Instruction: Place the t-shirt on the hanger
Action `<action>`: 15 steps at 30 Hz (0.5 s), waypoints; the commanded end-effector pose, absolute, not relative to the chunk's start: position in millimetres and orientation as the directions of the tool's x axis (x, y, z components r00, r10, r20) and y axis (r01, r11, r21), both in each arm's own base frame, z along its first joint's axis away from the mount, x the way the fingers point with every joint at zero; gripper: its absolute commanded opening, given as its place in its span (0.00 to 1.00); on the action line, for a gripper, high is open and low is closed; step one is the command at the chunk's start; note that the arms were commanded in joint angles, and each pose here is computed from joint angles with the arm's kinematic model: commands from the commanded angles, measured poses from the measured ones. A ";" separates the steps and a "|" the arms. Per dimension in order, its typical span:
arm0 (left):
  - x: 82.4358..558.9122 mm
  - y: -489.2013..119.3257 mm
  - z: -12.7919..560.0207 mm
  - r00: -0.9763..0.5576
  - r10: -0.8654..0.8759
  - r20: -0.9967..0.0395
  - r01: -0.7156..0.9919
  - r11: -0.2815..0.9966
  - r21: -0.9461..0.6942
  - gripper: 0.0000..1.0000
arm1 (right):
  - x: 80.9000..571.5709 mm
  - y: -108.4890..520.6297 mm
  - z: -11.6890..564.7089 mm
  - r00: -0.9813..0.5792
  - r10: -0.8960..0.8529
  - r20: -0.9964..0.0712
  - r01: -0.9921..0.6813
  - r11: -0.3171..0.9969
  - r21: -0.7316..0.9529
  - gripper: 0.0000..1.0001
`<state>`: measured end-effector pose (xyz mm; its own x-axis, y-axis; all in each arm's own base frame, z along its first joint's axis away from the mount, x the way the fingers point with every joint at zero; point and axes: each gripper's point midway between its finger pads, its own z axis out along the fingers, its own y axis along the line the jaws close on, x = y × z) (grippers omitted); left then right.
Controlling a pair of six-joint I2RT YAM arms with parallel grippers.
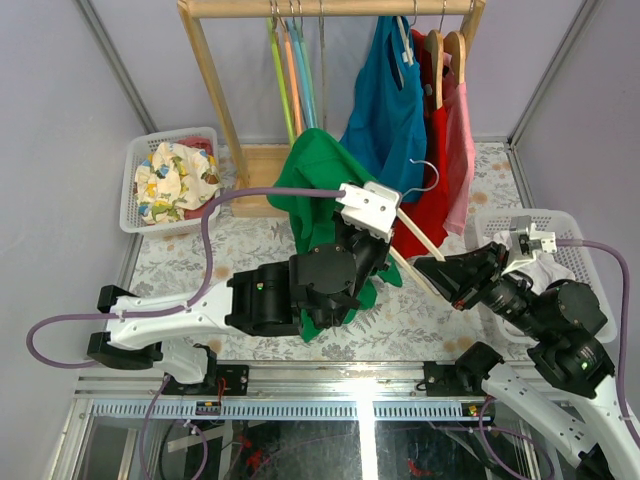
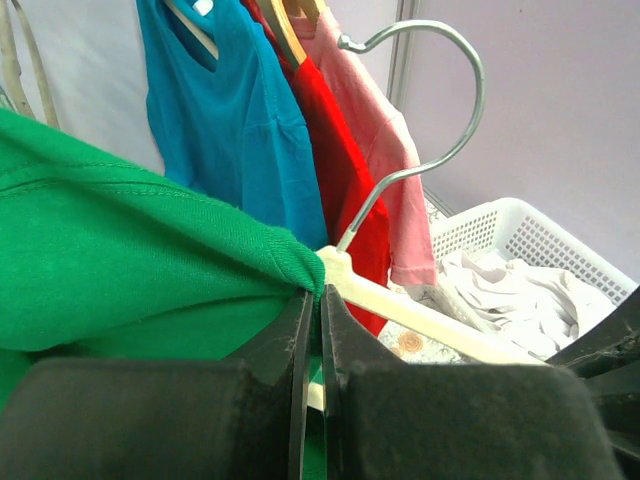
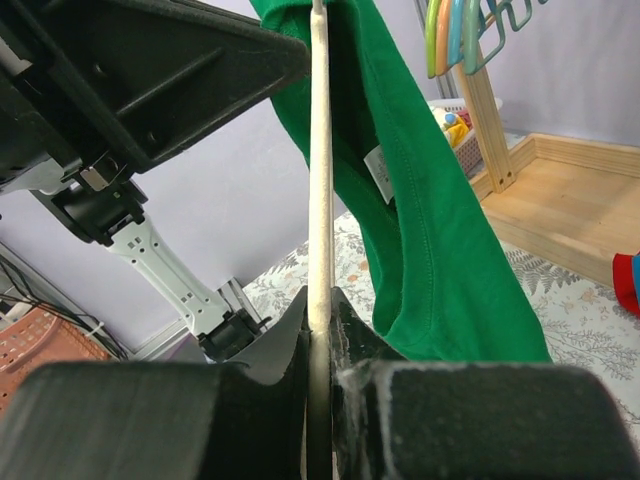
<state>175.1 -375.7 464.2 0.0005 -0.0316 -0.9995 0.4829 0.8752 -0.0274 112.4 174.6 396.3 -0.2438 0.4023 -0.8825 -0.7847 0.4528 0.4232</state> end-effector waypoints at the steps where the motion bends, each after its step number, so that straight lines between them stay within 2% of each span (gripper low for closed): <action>1: 157.1 -398.0 467.1 -0.038 -0.084 -0.996 0.578 0.811 -0.091 0.00 | 110.8 177.6 439.1 -0.149 0.485 -0.862 -0.841 0.396 0.369 0.00; 8: 139.3 -423.4 466.8 -0.080 -0.065 -0.995 0.688 0.718 -0.102 0.01 | 116.1 183.8 433.3 -0.164 0.483 -0.860 -0.840 0.388 0.379 0.00; 10: 135.8 -419.6 470.1 -0.096 -0.044 -0.994 0.702 0.705 -0.099 0.13 | 116.1 183.4 429.4 -0.167 0.480 -0.861 -0.838 0.391 0.380 0.00; 13: 127.9 -401.3 481.1 -0.129 -0.033 -0.991 0.723 0.680 -0.117 0.39 | 112.9 180.3 424.6 -0.170 0.472 -0.865 -0.835 0.397 0.381 0.00; 15: 121.0 -387.4 489.3 -0.150 -0.033 -0.988 0.743 0.655 -0.135 0.48 | 109.1 177.8 422.2 -0.173 0.467 -0.867 -0.835 0.397 0.380 0.00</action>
